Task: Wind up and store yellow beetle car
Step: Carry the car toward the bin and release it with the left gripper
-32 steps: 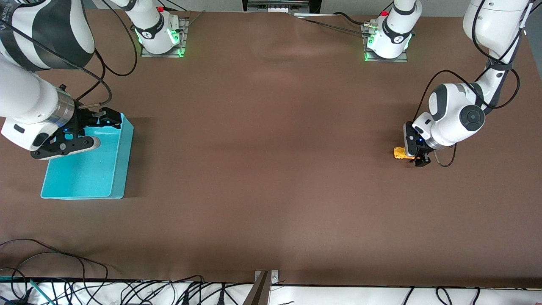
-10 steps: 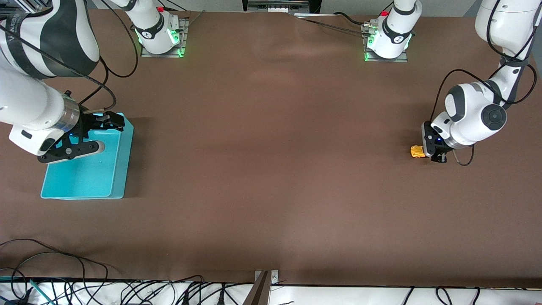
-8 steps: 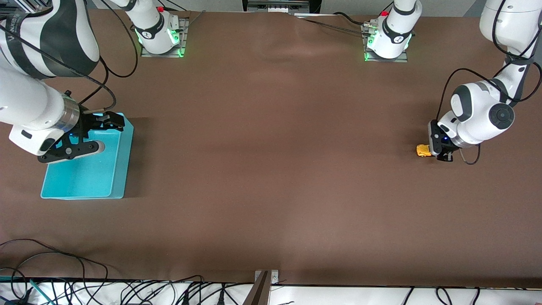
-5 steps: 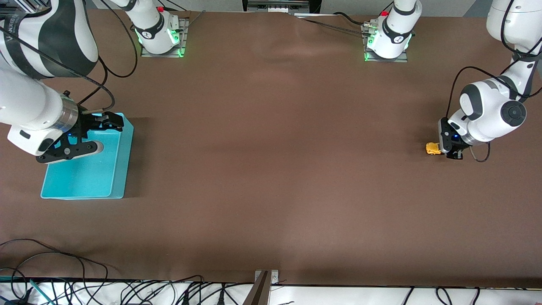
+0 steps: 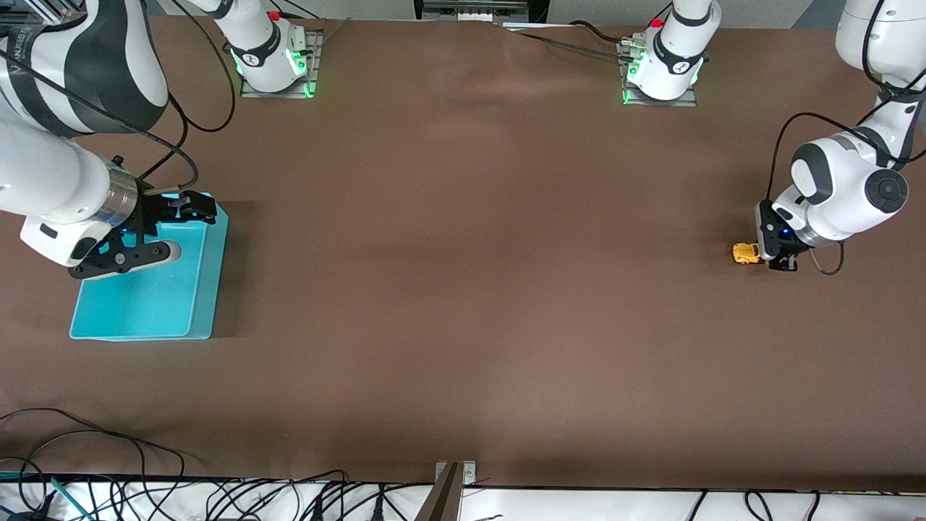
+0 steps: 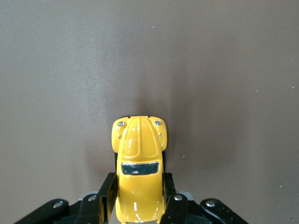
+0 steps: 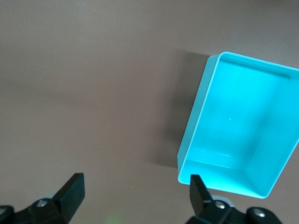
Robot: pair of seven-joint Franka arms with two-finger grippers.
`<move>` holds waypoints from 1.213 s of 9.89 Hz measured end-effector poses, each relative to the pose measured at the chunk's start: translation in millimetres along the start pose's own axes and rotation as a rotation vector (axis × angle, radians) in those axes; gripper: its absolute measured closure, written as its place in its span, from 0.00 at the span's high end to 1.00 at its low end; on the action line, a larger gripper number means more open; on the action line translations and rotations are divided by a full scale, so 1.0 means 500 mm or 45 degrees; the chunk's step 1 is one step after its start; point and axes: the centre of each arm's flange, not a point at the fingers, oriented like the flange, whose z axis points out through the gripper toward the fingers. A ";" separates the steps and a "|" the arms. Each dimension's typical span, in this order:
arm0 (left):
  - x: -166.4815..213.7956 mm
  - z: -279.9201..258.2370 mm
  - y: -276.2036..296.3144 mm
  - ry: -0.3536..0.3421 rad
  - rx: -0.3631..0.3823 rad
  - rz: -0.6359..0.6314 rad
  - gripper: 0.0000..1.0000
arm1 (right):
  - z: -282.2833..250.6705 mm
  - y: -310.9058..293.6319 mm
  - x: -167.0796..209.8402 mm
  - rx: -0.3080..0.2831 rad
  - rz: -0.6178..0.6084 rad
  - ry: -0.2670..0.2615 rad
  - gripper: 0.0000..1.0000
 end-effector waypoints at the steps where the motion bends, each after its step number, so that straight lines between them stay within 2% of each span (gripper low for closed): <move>1: -0.001 0.000 0.000 0.001 0.001 -0.003 0.44 | 0.000 -0.001 0.000 0.000 -0.002 0.000 1.00; 2: -0.001 0.000 0.000 0.003 0.001 -0.008 0.45 | 0.000 -0.003 0.000 0.000 -0.004 0.001 1.00; 3: -0.002 0.010 0.003 0.007 -0.010 -0.014 0.55 | -0.001 -0.006 0.001 0.000 -0.007 0.003 1.00; 6: -0.002 0.037 0.008 0.013 -0.038 -0.037 0.95 | -0.003 -0.014 0.003 -0.001 -0.015 0.013 1.00; 7: -0.003 0.036 0.007 0.013 -0.036 -0.042 1.00 | -0.003 -0.013 0.003 -0.002 -0.014 0.014 1.00; 12: -0.004 0.033 0.003 0.011 -0.030 -0.043 1.00 | -0.004 -0.004 0.002 -0.002 0.027 0.016 1.00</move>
